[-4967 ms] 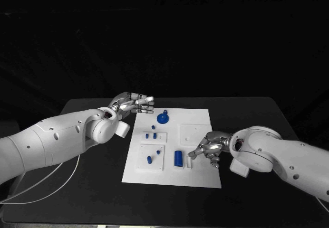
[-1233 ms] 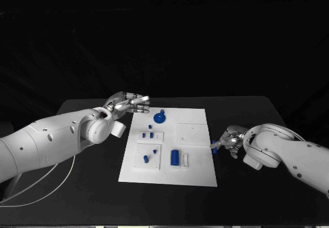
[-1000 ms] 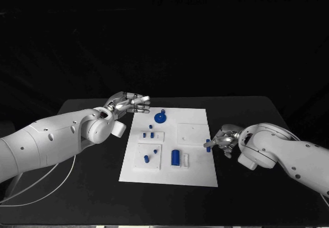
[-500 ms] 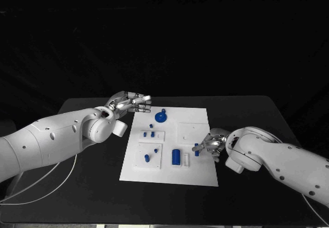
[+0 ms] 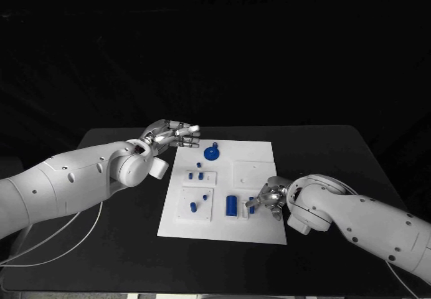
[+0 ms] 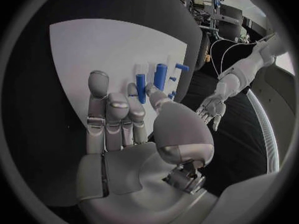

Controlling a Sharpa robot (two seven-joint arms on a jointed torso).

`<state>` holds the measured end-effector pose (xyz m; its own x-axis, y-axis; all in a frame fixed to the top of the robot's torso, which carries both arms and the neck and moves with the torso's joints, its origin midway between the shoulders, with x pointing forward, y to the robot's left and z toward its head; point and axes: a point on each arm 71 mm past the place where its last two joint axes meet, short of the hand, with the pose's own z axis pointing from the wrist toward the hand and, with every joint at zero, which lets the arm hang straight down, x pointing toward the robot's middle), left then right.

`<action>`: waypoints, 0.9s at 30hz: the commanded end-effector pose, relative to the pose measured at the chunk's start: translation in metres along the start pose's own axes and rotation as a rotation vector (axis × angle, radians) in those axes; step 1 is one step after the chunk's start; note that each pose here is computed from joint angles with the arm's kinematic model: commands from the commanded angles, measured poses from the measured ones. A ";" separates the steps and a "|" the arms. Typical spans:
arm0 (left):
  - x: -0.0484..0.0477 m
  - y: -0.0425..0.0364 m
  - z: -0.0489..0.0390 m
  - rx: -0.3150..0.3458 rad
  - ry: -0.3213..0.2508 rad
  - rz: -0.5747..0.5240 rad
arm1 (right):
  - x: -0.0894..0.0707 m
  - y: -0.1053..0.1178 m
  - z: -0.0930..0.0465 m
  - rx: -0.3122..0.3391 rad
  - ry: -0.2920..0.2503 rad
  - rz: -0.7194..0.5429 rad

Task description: Assemble the parts on the task board

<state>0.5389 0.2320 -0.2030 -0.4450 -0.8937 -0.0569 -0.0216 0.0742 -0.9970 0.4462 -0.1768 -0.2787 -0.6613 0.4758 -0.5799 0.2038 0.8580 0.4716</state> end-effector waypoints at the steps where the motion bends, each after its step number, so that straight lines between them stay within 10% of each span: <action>1: 0.0030 0.0003 0.0005 0.004 0.018 -0.009 | 0.003 0.002 0.001 -0.003 0.006 -0.025; 27: 0.0041 0.0011 0.0010 -0.002 0.021 -0.009 | 0.010 0.008 0.004 -0.011 0.039 -0.027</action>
<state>0.5388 0.2306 -0.2039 -0.4486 -0.8920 -0.0556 -0.0273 0.0758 -0.9967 0.4456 -0.1661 -0.2826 -0.6785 0.4578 -0.5745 0.1875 0.8641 0.4671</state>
